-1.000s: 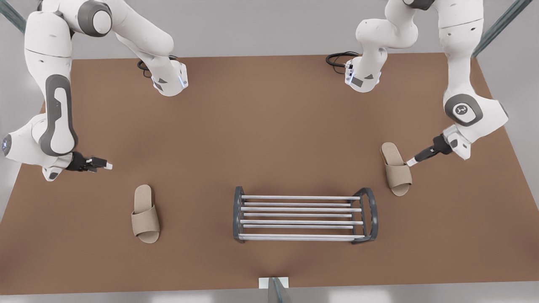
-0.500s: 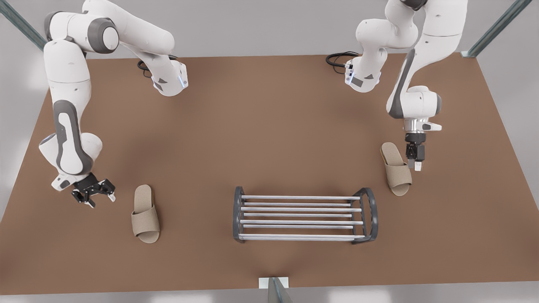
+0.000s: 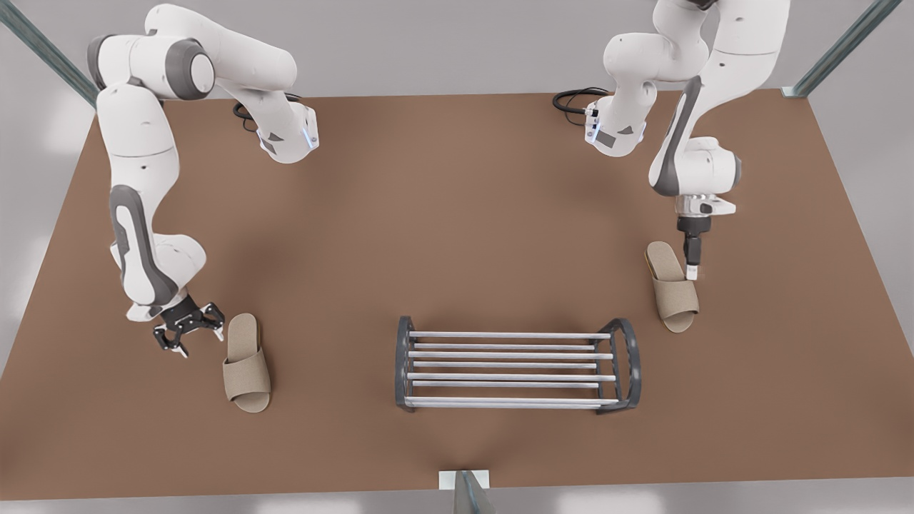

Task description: Place the right shoe on the shoe rack with the right arm, and place the left shoe on the shoe rack with the left arm

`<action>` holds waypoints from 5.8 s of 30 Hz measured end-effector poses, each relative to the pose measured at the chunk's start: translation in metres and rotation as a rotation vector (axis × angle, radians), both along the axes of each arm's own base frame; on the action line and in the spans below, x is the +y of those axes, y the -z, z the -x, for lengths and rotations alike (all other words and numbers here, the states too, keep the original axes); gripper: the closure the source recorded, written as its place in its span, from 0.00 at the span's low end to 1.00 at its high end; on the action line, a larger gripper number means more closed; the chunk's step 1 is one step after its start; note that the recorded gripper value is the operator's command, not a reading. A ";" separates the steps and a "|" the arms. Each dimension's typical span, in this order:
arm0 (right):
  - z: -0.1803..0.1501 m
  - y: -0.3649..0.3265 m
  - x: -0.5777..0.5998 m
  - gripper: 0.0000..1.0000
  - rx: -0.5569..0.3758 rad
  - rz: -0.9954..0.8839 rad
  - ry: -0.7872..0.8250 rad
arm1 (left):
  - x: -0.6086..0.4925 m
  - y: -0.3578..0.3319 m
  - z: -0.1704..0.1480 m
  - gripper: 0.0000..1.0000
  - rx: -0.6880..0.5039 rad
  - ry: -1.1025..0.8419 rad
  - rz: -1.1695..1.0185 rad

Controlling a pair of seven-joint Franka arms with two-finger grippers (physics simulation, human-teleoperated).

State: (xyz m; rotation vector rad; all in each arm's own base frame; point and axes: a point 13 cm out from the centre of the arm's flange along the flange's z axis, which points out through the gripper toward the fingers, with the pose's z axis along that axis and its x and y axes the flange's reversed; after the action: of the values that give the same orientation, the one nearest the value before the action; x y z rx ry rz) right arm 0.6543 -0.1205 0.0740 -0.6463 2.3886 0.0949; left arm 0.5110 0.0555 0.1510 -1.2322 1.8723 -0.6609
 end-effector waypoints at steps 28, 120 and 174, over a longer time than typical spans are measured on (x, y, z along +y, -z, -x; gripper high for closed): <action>-0.055 -0.001 0.037 0.00 -0.155 0.138 -0.226 | 0.018 0.046 0.001 0.00 0.069 -0.345 0.425; -0.055 -0.204 0.607 0.79 -0.598 0.330 -0.404 | -0.094 -0.276 -0.156 0.79 -0.161 -0.209 0.553; -0.034 -0.165 0.631 0.00 -0.554 0.296 -0.405 | -0.099 -0.284 -0.158 0.79 -0.147 -0.229 0.565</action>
State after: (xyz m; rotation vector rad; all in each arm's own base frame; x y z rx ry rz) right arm 0.6887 0.5103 0.2387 -1.1254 1.7280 -0.2420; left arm 0.6689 -0.0432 0.4354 -1.6683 1.4346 -1.1653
